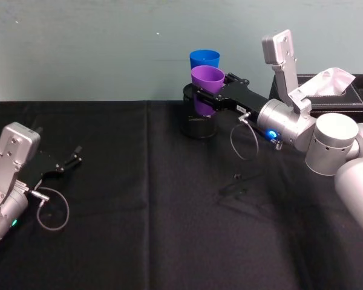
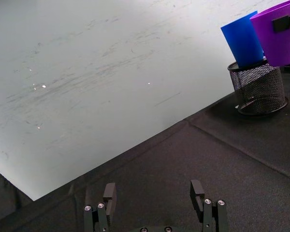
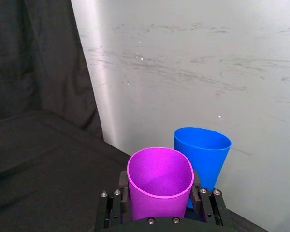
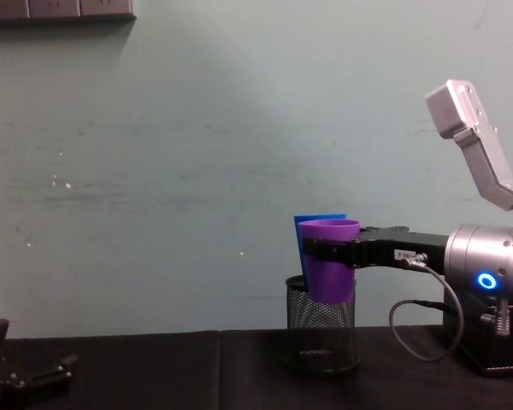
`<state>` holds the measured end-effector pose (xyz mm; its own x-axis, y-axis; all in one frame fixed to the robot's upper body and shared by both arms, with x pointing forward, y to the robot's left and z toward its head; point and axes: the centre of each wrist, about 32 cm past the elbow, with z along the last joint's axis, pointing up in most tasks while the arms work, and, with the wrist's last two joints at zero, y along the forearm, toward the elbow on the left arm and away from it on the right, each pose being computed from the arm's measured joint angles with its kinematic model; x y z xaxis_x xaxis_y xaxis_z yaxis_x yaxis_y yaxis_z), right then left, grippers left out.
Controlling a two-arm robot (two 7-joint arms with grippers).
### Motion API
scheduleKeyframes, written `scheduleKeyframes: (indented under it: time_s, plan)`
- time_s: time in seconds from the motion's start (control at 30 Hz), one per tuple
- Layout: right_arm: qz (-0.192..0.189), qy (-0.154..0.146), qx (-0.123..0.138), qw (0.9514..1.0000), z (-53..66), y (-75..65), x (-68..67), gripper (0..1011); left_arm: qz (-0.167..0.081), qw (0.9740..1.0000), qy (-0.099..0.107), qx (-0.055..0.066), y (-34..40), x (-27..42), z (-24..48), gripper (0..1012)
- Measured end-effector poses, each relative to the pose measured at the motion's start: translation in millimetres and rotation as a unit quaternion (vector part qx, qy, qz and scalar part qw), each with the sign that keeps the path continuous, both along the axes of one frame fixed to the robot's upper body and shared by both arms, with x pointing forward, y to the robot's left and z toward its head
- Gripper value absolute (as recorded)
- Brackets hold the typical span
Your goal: Pick up one cup with a gripper and tap it against the other cup.
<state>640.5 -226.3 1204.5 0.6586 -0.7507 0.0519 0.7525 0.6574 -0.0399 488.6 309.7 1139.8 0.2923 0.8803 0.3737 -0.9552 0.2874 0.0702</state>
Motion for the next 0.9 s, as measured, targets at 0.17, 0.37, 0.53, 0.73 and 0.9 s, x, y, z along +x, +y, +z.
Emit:
scheduleKeyframes:
  time_s: [0.17,0.37,0.53,0.73,0.9]
  plan:
    - [0.000,0.000,0.000,1.0000,0.0,0.2,0.0,718,0.000,1.0000,0.000,0.000,0.0,0.0,0.0,1000]
    - [0.001,0.000,-0.001,1.0000,-0.1,0.3,-0.1,718,0.000,1.0000,0.000,0.000,0.0,0.0,0.0,1000]
    - [0.001,0.001,-0.001,1.0000,-0.2,0.3,-0.1,718,0.000,1.0000,0.000,0.000,0.0,0.0,0.0,1000]
    - [0.001,0.001,-0.001,1.0000,-0.2,0.2,-0.2,718,0.000,1.0000,0.000,0.000,0.0,0.0,0.0,1000]
    - [0.001,0.001,-0.001,1.0000,-0.2,0.2,-0.2,718,0.000,1.0000,0.000,0.000,0.0,0.0,0.0,1000]
